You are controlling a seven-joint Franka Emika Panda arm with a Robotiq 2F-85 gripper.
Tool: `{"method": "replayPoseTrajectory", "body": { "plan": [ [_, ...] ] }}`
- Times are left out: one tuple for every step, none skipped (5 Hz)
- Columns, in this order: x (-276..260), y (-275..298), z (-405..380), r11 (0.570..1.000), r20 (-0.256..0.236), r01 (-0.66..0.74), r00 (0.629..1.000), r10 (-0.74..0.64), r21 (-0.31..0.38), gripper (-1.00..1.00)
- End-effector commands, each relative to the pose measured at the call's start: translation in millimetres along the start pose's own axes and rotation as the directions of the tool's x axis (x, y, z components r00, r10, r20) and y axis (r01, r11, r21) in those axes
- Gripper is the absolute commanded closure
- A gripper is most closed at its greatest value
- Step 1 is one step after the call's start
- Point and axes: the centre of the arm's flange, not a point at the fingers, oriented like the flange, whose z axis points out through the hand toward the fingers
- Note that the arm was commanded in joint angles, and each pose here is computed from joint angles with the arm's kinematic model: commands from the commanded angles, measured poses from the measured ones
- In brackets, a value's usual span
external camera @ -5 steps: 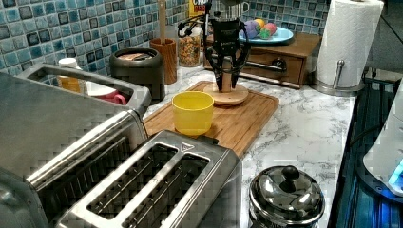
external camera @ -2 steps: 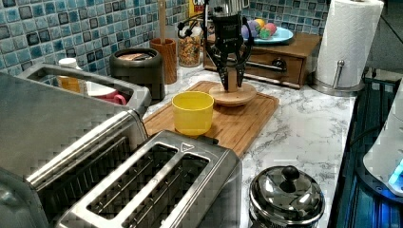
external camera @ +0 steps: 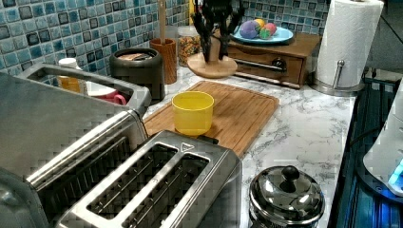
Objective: Open the lid of the tea container.
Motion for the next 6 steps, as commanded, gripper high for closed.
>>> {"method": "replayPoseTrajectory", "body": {
  "plan": [
    [-11, -44, -214, 0.972, -0.182, 0.194, 0.969, -0.168, 0.134, 1.0],
    [-21, -42, -233, 0.979, -0.151, 0.181, 0.975, -0.165, 0.094, 1.0],
    [-22, -41, -230, 0.982, -0.136, 0.157, 0.981, -0.142, 0.109, 1.0],
    [-22, -41, -231, 0.982, -0.136, 0.157, 0.981, -0.142, 0.109, 1.0],
    [-22, -41, -230, 0.982, -0.136, 0.157, 0.981, -0.142, 0.109, 1.0],
    [-22, -41, -230, 0.982, -0.136, 0.157, 0.981, -0.142, 0.109, 1.0]
  ]
}}
